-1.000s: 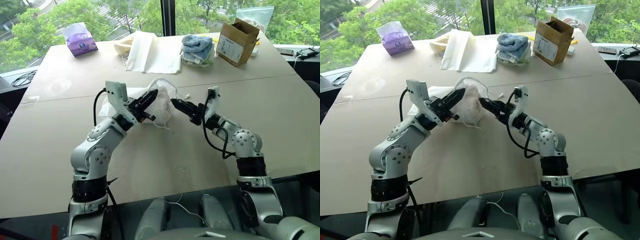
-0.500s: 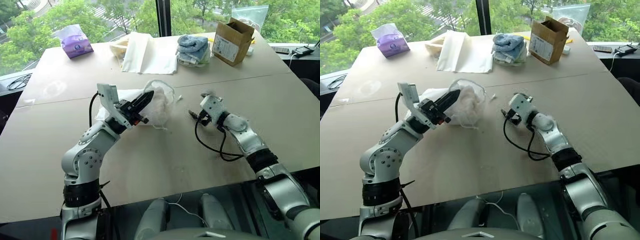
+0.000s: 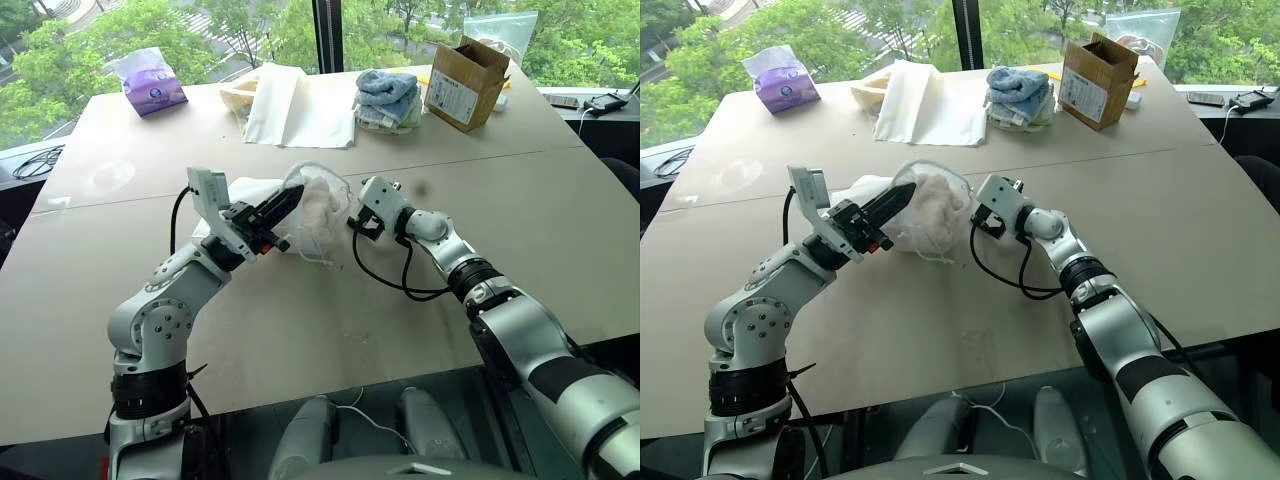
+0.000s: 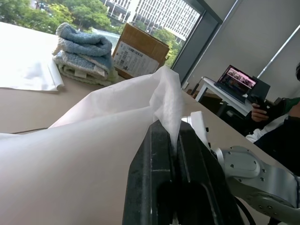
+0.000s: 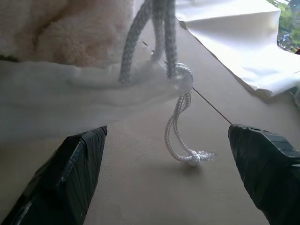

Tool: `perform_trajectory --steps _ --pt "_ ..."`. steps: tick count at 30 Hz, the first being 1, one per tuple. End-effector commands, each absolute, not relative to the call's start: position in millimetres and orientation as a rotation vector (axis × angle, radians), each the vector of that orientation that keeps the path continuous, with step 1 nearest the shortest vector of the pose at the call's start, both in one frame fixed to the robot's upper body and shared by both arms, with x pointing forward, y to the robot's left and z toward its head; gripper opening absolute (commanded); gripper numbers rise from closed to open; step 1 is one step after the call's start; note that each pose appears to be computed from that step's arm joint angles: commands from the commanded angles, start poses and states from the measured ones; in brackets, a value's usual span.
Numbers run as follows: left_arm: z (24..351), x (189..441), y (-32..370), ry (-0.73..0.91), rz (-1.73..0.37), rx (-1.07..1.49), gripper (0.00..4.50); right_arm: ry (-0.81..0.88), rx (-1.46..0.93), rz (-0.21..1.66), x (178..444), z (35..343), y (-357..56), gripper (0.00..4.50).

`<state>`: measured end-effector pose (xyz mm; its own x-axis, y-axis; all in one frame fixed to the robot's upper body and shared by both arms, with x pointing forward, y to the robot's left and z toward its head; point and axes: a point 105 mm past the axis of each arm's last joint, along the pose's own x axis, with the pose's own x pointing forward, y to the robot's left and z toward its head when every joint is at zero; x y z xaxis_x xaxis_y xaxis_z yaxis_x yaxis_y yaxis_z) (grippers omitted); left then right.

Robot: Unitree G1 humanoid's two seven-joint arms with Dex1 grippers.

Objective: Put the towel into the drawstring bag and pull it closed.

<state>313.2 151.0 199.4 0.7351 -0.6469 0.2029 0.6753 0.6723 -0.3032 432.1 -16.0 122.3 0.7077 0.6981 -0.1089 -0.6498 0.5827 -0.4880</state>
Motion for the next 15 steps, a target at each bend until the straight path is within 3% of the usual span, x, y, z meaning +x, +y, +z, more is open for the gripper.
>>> perform_trajectory --steps 1,4,10,11,15 --pt "213.2 304.2 153.2 -0.134 -0.761 -0.353 0.0 -0.173 -0.49 0.73 439.7 147.2 -17.5 4.18" --pt "212.5 304.2 154.8 -0.13 -0.756 -0.352 0.0 -0.191 -0.478 0.725 440.1 150.7 -20.0 3.31" --pt "212.2 304.7 155.2 -0.126 -0.756 -0.352 0.0 -0.22 -0.446 0.726 438.0 153.3 -19.2 0.35" --pt "212.0 304.7 155.1 -0.124 -0.757 -0.351 0.0 -0.224 -0.442 0.724 437.8 153.5 -19.5 0.02" --pt "212.5 304.8 155.6 -0.119 -0.763 -0.35 0.0 -0.216 -0.455 0.721 436.9 148.0 -21.7 0.02"
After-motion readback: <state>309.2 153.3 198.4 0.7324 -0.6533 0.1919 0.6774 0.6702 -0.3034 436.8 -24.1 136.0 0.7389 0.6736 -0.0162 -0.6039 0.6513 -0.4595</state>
